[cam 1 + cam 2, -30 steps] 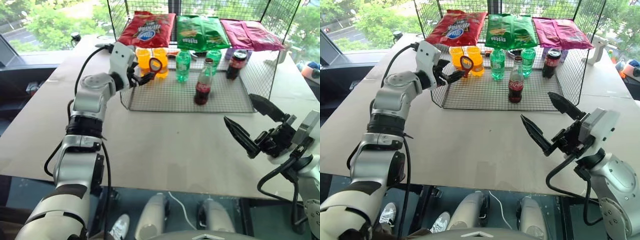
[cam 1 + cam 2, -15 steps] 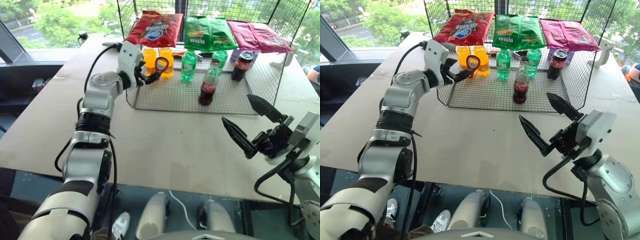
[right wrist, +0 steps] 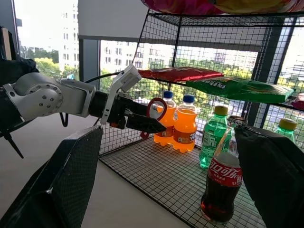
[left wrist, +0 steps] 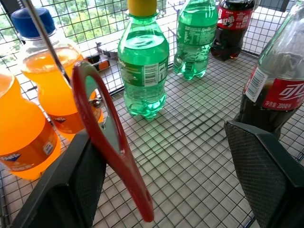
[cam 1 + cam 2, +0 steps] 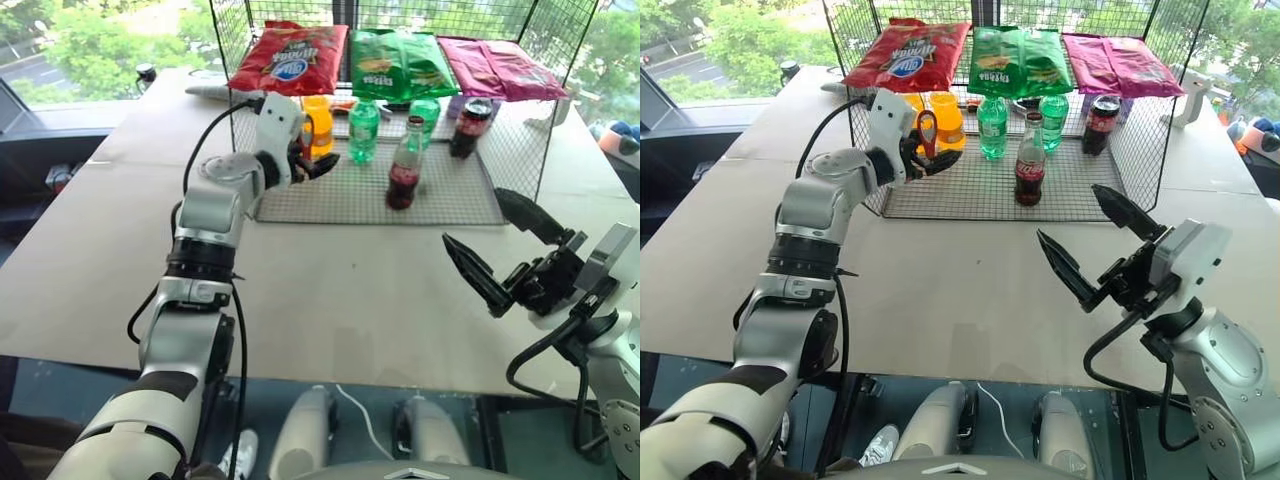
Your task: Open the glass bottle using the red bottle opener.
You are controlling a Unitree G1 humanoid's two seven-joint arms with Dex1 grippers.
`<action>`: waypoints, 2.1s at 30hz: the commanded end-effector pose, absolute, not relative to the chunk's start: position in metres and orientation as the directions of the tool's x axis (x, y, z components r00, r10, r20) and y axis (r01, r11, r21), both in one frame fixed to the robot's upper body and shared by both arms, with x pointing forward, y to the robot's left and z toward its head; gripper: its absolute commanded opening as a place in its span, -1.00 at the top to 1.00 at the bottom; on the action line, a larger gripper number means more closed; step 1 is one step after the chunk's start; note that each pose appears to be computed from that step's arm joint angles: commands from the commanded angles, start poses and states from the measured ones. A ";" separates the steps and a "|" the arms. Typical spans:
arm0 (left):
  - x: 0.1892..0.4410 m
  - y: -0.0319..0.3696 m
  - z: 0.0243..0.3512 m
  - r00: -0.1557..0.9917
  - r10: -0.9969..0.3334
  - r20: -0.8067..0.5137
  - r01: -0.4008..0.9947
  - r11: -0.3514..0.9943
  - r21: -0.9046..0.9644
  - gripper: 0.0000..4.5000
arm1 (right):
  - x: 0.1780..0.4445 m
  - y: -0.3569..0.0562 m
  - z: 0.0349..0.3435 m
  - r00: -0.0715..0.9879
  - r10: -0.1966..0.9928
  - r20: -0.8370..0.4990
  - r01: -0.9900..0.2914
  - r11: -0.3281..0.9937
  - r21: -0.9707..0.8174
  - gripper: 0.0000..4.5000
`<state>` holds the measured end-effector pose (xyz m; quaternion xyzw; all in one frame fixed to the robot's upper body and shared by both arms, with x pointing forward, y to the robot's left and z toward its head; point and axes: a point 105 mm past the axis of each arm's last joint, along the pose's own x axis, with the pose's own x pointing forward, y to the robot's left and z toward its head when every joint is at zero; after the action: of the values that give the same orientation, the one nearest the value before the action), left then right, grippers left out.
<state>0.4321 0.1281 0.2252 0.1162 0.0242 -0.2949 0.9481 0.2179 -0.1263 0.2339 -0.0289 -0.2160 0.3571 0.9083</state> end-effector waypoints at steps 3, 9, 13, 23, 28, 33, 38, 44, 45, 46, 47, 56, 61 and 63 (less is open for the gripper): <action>0.435 0.137 0.240 0.852 -0.522 -0.051 0.520 0.828 0.209 -0.74 | 0.214 -0.124 0.242 0.634 0.661 0.401 -0.627 0.743 -0.233 -1.00; 0.444 0.145 0.240 0.874 -0.484 -0.047 0.480 0.845 0.234 -0.74 | 0.215 -0.125 0.242 0.637 0.658 0.402 -0.622 0.746 -0.236 -1.00; 0.447 0.144 0.240 0.874 -0.484 -0.035 0.477 0.844 0.245 -0.63 | 0.215 -0.125 0.243 0.638 0.656 0.402 -0.620 0.748 -0.236 -1.00; 0.459 0.149 0.244 0.883 -0.469 -0.010 0.453 0.847 0.277 -0.38 | 0.215 -0.125 0.242 0.639 0.656 0.401 -0.619 0.748 -0.238 -1.00; 0.460 0.148 0.244 0.880 -0.475 -0.006 0.456 0.843 0.285 -0.38 | 0.215 -0.125 0.242 0.641 0.656 0.399 -0.619 0.749 -0.238 -1.00; 0.459 0.147 0.245 0.875 -0.484 -0.002 0.463 0.838 0.289 -0.03 | 0.215 -0.124 0.242 0.641 0.655 0.399 -0.618 0.749 -0.237 -1.00; 0.459 0.146 0.246 0.872 -0.490 0.007 0.467 0.835 0.292 0.97 | 0.215 -0.124 0.243 0.641 0.655 0.400 -0.619 0.749 -0.236 -1.00; 0.455 0.146 0.251 0.861 -0.509 0.027 0.480 0.828 0.289 0.97 | 0.216 -0.124 0.242 0.643 0.655 0.397 -0.619 0.750 -0.236 -1.00; 0.454 0.146 0.252 0.857 -0.514 0.031 0.485 0.826 0.288 0.97 | 0.216 -0.124 0.242 0.643 0.655 0.396 -0.619 0.750 -0.236 -1.00; 0.452 0.146 0.253 0.849 -0.528 0.040 0.496 0.820 0.284 0.97 | 0.216 -0.124 0.242 0.644 0.655 0.396 -0.618 0.750 -0.235 -1.00; 0.451 0.146 0.254 0.842 -0.538 0.046 0.506 0.815 0.282 0.97 | 0.217 -0.124 0.242 0.644 0.655 0.395 -0.618 0.750 -0.235 -1.00; 0.437 0.147 0.258 0.776 -0.627 0.075 0.594 0.765 0.247 0.97 | 0.218 -0.123 0.240 0.643 0.660 0.388 -0.624 0.746 -0.234 -1.00; 0.424 0.146 0.258 0.716 -0.692 0.091 0.674 0.719 0.169 0.97 | 0.220 -0.123 0.237 0.655 0.658 0.371 -0.624 0.748 -0.226 -1.00; 0.414 0.142 0.258 0.667 -0.739 0.101 0.735 0.674 0.077 0.97 | 0.222 -0.125 0.235 0.677 0.644 0.357 -0.607 0.762 -0.223 -1.00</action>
<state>0.4272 0.1442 0.2362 0.0503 -0.0359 -0.3702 0.9269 0.2239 -0.1246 0.2301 -0.0317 -0.2043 0.3509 0.9133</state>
